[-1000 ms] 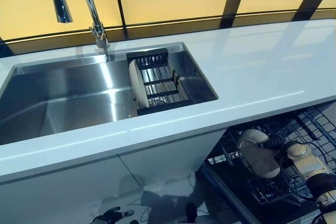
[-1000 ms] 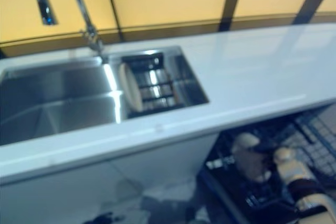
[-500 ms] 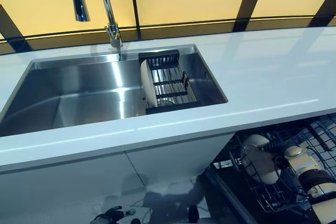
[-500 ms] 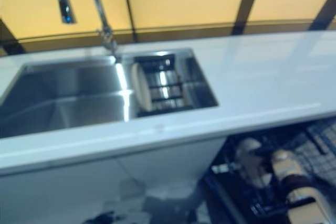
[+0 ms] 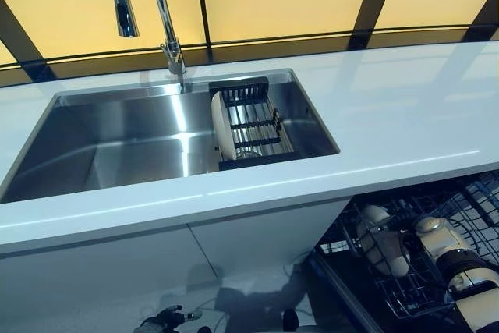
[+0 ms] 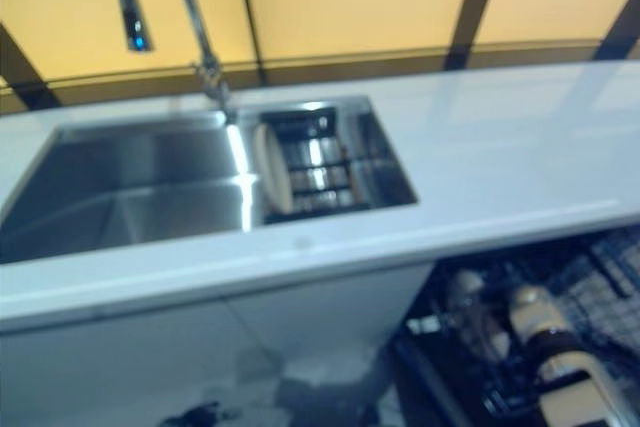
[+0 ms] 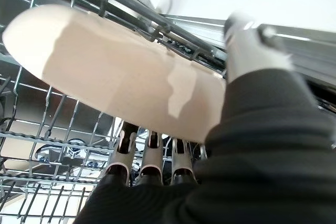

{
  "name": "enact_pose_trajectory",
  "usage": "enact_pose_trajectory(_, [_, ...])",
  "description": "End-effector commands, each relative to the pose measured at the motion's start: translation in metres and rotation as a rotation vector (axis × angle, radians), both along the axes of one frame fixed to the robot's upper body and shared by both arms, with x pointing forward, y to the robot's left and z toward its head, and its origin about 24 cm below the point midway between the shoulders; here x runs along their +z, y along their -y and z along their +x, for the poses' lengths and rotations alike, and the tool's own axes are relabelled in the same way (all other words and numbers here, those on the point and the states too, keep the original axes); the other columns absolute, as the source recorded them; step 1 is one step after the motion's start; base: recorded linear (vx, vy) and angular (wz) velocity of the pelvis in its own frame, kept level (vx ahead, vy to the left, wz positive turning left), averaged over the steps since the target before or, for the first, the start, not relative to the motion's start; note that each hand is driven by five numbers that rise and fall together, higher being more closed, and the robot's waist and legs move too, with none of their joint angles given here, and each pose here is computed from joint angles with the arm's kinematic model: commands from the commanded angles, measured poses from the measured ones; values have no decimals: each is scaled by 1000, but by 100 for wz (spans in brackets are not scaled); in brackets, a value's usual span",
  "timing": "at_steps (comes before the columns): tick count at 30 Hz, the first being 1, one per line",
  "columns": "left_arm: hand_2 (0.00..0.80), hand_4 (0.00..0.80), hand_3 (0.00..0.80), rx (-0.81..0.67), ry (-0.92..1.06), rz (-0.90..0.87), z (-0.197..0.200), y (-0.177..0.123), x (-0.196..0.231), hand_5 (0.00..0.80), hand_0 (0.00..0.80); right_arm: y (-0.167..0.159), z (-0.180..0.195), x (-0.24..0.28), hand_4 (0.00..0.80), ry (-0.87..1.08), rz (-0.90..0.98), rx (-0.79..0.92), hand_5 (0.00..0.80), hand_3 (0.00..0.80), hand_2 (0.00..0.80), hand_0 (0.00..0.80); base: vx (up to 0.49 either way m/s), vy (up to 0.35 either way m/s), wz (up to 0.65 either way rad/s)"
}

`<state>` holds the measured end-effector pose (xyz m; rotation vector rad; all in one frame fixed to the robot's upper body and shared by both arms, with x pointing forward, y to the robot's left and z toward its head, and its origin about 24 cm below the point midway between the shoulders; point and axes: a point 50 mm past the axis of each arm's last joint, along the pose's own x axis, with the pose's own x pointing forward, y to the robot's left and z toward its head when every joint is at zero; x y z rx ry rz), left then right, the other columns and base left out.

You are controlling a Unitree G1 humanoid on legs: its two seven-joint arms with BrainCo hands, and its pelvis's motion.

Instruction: Take plates into dishwasher

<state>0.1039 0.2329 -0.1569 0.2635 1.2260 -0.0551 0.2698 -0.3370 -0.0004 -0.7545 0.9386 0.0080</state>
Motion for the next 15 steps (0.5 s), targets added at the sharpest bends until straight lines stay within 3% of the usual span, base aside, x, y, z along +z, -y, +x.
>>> enact_pose_trajectory(1, [0, 0, 0, -65, 30, 54, 23, -11, 8, 0, 0, 2, 23, 29, 0, 88, -45, 6, 0, 0, 0, 0, 0, 0, 0])
enact_pose_trajectory(11, [0, 0, 0, -47, 29, 60, 17, -14, 7, 0, 0, 43, 2, 52, 0, 124, 11, -115, 0, 0, 0, 0, 11, 11, -2])
enact_pose_trajectory(15, [0, 0, 0, -33, 32, 75, 17, -21, 9, 0, 0, 78, -17, 78, 0, 182, -2, -206, 0, 0, 0, 0, 0, 0, 0])
